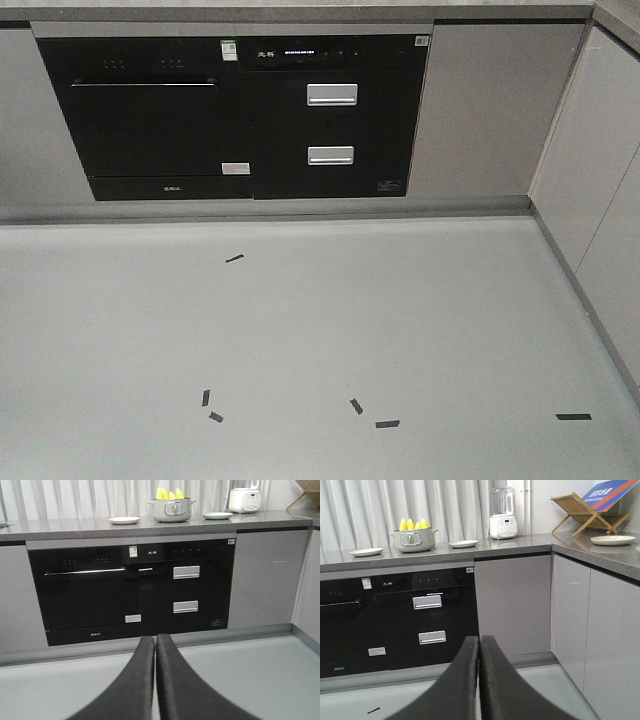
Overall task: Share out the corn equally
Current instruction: 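Drive the base toward the counter with the steamer pot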
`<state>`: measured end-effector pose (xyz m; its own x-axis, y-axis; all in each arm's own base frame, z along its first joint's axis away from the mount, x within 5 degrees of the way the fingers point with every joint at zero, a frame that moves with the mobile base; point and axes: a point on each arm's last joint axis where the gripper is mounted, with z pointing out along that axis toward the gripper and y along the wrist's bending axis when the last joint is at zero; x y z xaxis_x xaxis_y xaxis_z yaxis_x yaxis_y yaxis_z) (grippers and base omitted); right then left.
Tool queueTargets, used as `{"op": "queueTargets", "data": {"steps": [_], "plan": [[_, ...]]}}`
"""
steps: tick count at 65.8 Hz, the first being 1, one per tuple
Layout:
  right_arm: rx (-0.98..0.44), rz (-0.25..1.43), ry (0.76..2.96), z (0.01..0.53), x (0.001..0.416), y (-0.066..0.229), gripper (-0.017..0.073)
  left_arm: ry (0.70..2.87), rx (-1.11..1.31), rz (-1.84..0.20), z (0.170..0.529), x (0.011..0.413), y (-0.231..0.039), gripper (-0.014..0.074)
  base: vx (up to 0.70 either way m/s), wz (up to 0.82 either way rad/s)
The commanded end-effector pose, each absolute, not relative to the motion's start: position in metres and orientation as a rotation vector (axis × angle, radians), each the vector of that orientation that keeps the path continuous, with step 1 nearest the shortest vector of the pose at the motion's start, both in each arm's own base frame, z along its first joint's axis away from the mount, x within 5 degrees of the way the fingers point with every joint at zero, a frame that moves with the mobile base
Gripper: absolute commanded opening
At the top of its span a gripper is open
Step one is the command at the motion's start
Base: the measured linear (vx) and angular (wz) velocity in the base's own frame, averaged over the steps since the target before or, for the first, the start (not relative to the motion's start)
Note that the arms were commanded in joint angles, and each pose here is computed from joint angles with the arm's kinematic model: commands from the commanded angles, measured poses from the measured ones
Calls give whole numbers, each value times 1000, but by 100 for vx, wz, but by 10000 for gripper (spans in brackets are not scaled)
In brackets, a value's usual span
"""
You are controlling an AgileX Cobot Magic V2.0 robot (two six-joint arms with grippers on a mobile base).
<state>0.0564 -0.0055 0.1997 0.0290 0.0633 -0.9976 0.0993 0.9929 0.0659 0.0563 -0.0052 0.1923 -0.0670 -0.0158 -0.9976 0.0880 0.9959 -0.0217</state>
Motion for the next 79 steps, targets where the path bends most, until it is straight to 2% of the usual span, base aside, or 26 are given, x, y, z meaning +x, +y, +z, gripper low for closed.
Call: {"op": "queueTargets", "data": {"steps": [1,79], "plan": [[127,-49,1475,204,56,-7,-3,1564,46,-97,195,56,-5,-6,0,0],[127,-49,1475,204,56,-7,-3,1564,46,-97,195,56,-5,-6,0,0]]}}
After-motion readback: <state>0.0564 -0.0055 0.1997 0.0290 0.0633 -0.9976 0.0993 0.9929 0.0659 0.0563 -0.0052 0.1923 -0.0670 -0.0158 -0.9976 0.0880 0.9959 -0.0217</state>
